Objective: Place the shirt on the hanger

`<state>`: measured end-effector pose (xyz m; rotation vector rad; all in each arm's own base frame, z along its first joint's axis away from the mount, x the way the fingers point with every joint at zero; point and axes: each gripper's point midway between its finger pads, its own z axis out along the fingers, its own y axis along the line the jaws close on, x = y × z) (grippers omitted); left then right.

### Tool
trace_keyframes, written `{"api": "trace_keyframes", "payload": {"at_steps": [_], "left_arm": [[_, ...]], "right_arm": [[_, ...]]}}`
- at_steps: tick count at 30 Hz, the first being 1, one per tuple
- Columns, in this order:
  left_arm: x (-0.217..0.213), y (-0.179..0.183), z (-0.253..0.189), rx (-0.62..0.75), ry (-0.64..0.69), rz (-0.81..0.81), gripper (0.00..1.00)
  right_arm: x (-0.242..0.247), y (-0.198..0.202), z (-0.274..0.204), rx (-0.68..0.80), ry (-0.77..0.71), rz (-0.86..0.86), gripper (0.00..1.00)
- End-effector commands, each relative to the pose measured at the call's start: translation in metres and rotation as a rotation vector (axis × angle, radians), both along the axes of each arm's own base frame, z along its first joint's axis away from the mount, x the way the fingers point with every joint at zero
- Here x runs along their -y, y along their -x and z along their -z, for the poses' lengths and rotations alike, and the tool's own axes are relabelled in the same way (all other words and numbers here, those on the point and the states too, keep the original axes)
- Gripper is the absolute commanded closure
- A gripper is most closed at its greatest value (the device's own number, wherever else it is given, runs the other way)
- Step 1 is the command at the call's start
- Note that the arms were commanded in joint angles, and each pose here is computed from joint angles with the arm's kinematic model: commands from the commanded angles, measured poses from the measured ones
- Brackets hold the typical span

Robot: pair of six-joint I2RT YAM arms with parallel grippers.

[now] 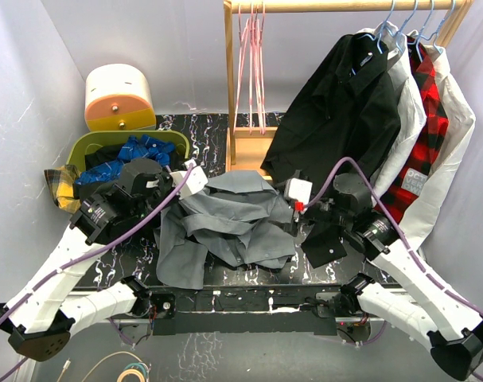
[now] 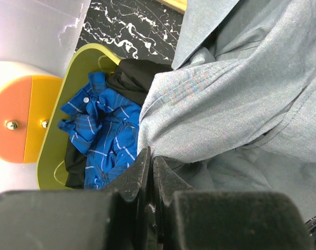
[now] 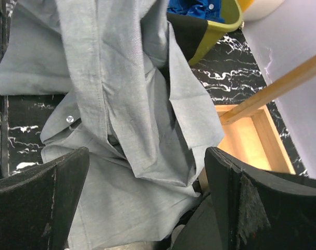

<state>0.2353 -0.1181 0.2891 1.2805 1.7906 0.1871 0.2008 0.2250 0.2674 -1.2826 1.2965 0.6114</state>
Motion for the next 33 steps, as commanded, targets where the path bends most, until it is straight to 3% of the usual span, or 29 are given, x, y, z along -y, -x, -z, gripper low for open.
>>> {"api": "trace_keyframes", "payload": {"at_steps": [1, 7, 11, 20, 22, 28, 31, 33], "left_arm": [[-0.014, -0.001, -0.005, 0.02, 0.006, -0.051, 1.0], [-0.022, -0.001, -0.004, 0.012, 0.01, -0.076, 1.0], [-0.026, 0.001, 0.0, -0.003, 0.025, -0.087, 1.0], [-0.029, 0.003, 0.012, -0.049, 0.022, -0.103, 1.0], [-0.029, 0.003, 0.013, -0.055, 0.022, -0.105, 1.0], [-0.025, 0.007, 0.016, -0.116, 0.061, -0.114, 1.0], [-0.025, 0.012, 0.011, -0.138, 0.109, -0.122, 1.0], [-0.026, 0.011, -0.005, -0.11, 0.145, -0.13, 1.0]], "right_arm": [[-0.004, -0.006, 0.008, 0.175, 0.122, 0.017, 0.04], [-0.017, -0.026, 0.052, 0.192, 0.216, 0.0, 0.04], [-0.027, -0.044, 0.059, 0.236, 0.201, 0.019, 0.05], [-0.049, -0.053, 0.085, 0.215, 0.214, -0.017, 0.19], [-0.051, -0.056, 0.088, 0.218, 0.216, -0.014, 0.26], [-0.057, -0.061, 0.087, 0.226, 0.239, -0.02, 0.64], [-0.059, -0.065, 0.052, 0.269, 0.197, 0.003, 0.91], [-0.059, -0.065, 0.01, 0.3, 0.116, 0.039, 0.92]]}}
